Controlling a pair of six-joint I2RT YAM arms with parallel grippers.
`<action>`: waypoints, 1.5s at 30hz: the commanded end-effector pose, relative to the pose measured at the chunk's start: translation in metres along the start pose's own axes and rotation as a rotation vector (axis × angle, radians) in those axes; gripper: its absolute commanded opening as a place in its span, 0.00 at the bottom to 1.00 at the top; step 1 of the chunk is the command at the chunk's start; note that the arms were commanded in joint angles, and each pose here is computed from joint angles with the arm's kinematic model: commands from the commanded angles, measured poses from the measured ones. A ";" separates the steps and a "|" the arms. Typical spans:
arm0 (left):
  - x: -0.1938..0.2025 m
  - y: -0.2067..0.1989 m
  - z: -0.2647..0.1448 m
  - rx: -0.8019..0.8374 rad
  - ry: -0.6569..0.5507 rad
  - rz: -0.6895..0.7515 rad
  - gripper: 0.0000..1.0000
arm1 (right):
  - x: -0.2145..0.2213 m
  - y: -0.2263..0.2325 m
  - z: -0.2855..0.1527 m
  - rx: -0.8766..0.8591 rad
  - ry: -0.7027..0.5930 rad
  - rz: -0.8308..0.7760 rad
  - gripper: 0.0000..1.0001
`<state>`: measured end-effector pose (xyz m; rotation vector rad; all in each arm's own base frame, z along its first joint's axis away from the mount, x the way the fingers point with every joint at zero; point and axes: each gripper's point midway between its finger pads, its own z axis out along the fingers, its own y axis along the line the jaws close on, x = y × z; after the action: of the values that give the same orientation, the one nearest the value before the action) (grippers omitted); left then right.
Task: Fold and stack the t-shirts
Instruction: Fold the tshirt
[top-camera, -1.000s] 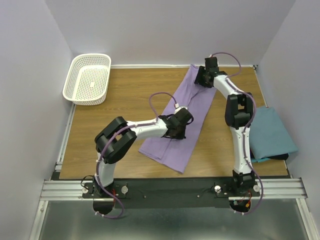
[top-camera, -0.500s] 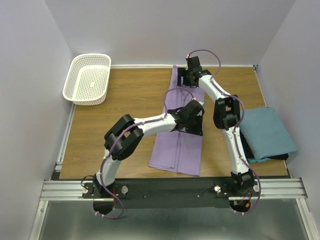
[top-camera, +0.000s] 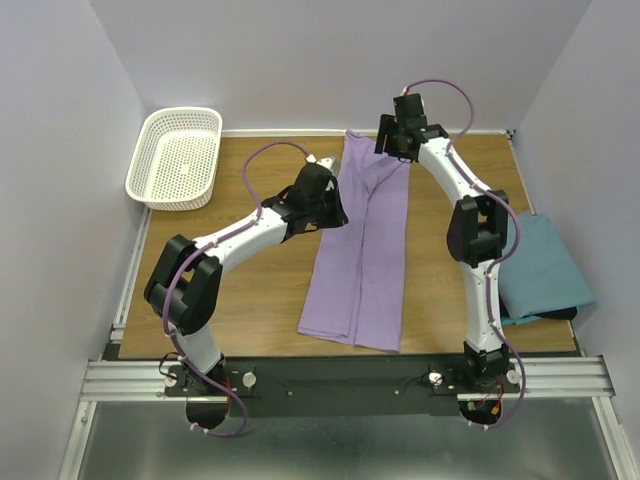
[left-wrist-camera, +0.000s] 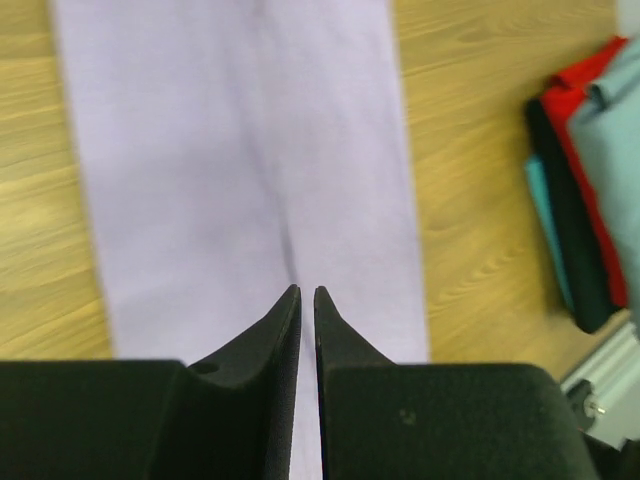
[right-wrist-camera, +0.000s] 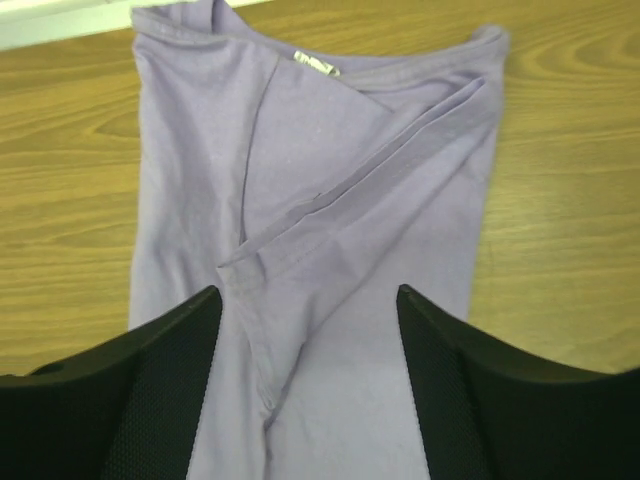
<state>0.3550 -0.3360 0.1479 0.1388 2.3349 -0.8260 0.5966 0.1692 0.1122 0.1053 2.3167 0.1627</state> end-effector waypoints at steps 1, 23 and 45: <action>0.013 0.027 -0.001 -0.078 0.012 0.027 0.17 | 0.007 -0.008 -0.014 0.043 0.012 0.066 0.73; 0.013 0.052 -0.005 -0.082 0.023 -0.027 0.16 | 0.061 0.029 0.036 0.225 -0.025 -0.130 0.45; 0.028 0.068 0.005 -0.093 0.069 -0.046 0.15 | 0.052 0.051 0.050 0.163 -0.089 -0.155 0.45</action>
<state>0.3566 -0.2894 0.1025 0.0593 2.4301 -0.7372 0.5934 0.2229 0.0583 0.0258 2.2498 -0.1059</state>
